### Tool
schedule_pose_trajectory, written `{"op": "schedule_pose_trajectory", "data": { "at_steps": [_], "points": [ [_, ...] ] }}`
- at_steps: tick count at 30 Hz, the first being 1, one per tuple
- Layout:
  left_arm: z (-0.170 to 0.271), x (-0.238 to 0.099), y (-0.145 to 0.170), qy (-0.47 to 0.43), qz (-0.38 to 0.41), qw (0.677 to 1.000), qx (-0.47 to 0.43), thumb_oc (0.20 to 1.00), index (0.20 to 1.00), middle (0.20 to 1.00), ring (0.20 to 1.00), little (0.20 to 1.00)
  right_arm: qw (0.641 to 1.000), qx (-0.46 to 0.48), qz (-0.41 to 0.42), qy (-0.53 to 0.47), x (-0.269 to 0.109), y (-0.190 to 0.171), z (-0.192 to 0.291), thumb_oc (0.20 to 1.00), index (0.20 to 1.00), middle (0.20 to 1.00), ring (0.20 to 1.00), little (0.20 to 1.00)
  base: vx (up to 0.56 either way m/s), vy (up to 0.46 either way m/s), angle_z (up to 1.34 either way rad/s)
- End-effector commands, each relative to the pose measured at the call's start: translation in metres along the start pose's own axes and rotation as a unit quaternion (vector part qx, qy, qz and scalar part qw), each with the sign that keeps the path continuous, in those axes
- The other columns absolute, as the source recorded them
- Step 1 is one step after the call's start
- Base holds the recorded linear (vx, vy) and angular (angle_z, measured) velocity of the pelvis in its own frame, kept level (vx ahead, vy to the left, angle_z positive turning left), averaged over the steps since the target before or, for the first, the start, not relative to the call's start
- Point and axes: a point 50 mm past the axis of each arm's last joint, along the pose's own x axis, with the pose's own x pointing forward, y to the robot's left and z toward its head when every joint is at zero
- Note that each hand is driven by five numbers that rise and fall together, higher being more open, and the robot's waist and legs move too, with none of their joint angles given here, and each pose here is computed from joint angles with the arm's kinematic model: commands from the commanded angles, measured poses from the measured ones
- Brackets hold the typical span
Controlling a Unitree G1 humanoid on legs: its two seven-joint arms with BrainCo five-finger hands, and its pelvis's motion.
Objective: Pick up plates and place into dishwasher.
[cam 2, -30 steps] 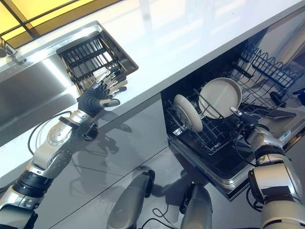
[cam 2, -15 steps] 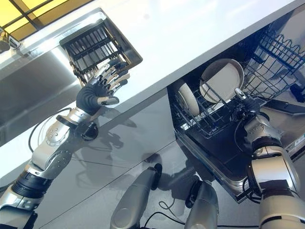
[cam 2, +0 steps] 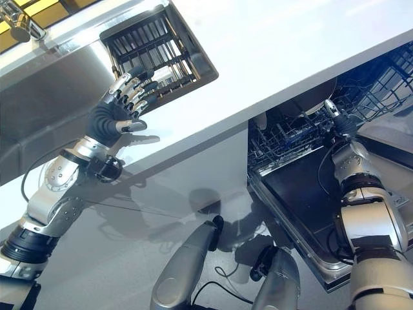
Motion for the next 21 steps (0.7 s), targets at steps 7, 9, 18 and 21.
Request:
{"op": "schedule_pose_trajectory", "data": {
  "at_steps": [7,9,18,21],
  "points": [
    [-0.012,-0.015,0.002,0.018,0.007,1.0,-0.02,1.0,1.0,1.0,1.0,1.0,0.984,-0.056,0.117,-0.124,0.004,0.071,0.053,1.0,1.0,1.0,1.0,1.0,-0.07,0.039,0.02],
    [-0.012,-0.013,0.0,0.012,0.007,1.0,-0.018,1.0,1.0,1.0,1.0,1.0,0.984,-0.098,0.081,-0.123,0.003,0.057,0.049,1.0,1.0,1.0,1.0,1.0,-0.07,0.069,-0.01],
    [-0.02,-0.016,-0.011,0.002,0.02,1.0,-0.013,1.0,1.0,1.0,1.0,1.0,0.955,-0.26,-0.069,-0.127,-0.015,-0.001,0.025,1.0,1.0,1.0,1.0,1.0,-0.05,0.091,-0.1],
    [-0.022,-0.02,-0.013,-0.002,0.031,0.999,-0.012,1.0,1.0,1.0,1.0,1.0,0.926,-0.328,-0.117,-0.148,-0.03,-0.019,0.019,1.0,1.0,1.0,1.0,1.0,-0.06,0.07,0.04]
  ]
}}
